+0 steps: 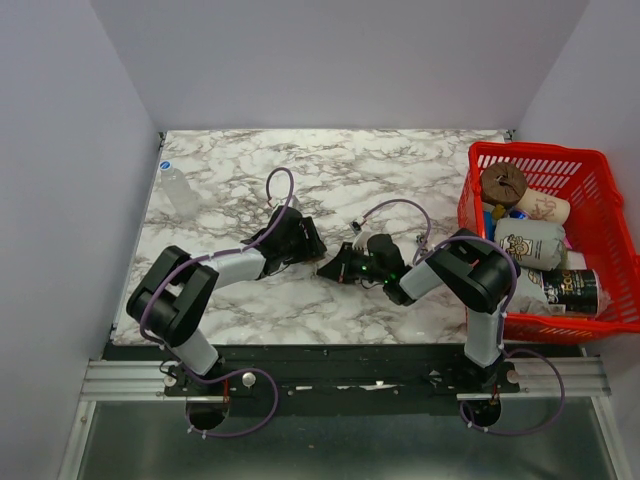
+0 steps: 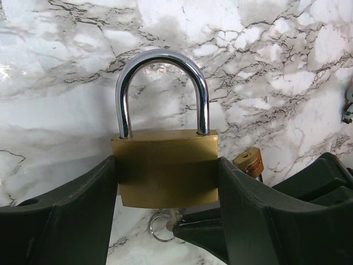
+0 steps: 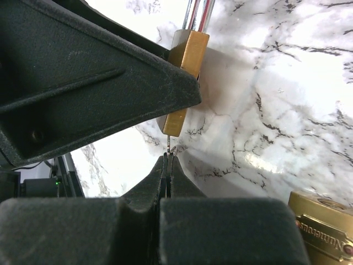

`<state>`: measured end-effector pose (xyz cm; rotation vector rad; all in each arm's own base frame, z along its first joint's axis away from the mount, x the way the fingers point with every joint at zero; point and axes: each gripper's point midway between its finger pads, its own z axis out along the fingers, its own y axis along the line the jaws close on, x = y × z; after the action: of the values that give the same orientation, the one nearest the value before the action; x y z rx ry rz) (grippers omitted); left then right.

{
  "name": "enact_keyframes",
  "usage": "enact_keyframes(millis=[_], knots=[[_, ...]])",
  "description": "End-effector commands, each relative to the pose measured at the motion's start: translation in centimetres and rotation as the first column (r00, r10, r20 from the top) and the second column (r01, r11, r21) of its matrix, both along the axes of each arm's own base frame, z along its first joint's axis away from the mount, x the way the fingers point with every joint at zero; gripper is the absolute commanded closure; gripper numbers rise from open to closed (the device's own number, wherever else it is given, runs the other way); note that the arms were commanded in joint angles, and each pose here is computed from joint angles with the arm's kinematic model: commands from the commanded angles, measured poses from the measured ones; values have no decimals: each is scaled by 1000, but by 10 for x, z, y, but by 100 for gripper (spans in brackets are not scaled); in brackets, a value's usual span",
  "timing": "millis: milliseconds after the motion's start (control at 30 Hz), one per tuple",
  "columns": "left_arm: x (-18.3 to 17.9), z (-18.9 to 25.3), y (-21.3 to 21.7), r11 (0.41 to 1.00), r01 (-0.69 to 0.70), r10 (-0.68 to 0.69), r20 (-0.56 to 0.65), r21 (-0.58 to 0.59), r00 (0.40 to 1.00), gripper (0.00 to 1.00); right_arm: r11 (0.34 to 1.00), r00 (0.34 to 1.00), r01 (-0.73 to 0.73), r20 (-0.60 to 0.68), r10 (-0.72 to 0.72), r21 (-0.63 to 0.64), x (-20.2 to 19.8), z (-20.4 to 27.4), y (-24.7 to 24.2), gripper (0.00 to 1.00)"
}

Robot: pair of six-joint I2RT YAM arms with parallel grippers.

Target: Unlock with the key

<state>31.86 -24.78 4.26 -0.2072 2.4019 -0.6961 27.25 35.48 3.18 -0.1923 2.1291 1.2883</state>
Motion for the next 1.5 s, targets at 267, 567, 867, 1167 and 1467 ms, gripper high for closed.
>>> enact_keyframes(millis=[267, 567, 867, 1167, 1467], knots=[[-49, -20, -21, 993, 105, -113, -157, -60, 981, 100, 964, 937, 223, 242, -253, 144, 80, 67, 0, 99], [-49, -18, -21, 992, 106, -115, -151, -62, 982, 100, 954, 933, 244, 227, -280, 174, 88, 73, 1, 99], [-50, -17, -22, 992, 108, -116, -149, -64, 982, 100, 944, 927, 264, 218, -305, 196, 97, 73, 0, 99], [-49, -15, -23, 991, 115, -124, -145, -71, 982, 100, 942, 920, 263, 239, -311, 210, 102, 75, 0, 99], [-35, 22, -25, 985, 142, -145, -18, -93, 989, 100, 939, 910, 254, 271, -314, 233, 93, 100, -18, 99]])
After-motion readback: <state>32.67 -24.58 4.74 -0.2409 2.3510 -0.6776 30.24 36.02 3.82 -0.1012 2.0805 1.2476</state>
